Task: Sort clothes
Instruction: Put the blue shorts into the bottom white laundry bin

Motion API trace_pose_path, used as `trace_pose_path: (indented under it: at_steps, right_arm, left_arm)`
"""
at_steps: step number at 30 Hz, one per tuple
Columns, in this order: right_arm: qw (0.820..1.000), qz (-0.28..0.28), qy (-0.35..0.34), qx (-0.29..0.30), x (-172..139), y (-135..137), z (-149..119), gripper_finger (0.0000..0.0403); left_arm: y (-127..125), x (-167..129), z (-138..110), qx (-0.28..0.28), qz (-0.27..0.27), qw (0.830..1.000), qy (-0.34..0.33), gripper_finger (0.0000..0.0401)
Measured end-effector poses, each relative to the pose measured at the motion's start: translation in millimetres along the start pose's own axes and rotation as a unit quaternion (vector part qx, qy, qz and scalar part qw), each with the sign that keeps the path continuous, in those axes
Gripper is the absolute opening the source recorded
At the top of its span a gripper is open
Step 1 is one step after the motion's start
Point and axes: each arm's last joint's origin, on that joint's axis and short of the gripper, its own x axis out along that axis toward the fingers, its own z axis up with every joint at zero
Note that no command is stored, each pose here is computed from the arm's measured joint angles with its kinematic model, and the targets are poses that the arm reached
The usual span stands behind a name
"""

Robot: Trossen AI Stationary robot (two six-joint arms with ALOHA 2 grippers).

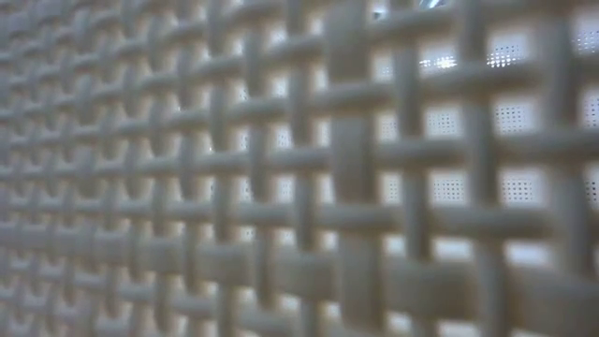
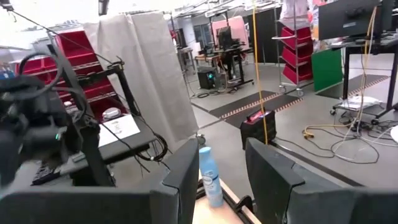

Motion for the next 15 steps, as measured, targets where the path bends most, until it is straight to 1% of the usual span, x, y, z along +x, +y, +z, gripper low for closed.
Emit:
trace_pose_path:
  at_steps: [2, 5, 7, 13, 15]
  right_arm:
    - [1.000, -0.005, -0.001, 0.001, 0, -2, 0, 0.0148]
    - [1.000, -0.009, -0.001, 0.001, 0, -4, 1, 0.0148]
    - [1.000, -0.009, -0.001, 0.001, 0, -5, 1, 0.0148]
    - [1.000, -0.013, 0.020, 0.002, 0, -7, -3, 0.0148]
    - [0.999, -0.015, 0.030, 0.003, -1, -7, -5, 0.0148]
  left_arm:
    - [12, 11, -13, -0.034, -0.011, 0.999, 0.016, 0.0016]
    - [28, 28, -32, -0.079, -0.028, 0.994, 0.063, 0.0016]
    - [37, 38, -40, -0.103, -0.032, 0.990, 0.095, 0.0016]
    - [55, 59, -57, -0.143, -0.023, 0.974, 0.175, 0.0016]
    - [58, 65, -63, -0.160, -0.033, 0.967, 0.196, 0.0016]
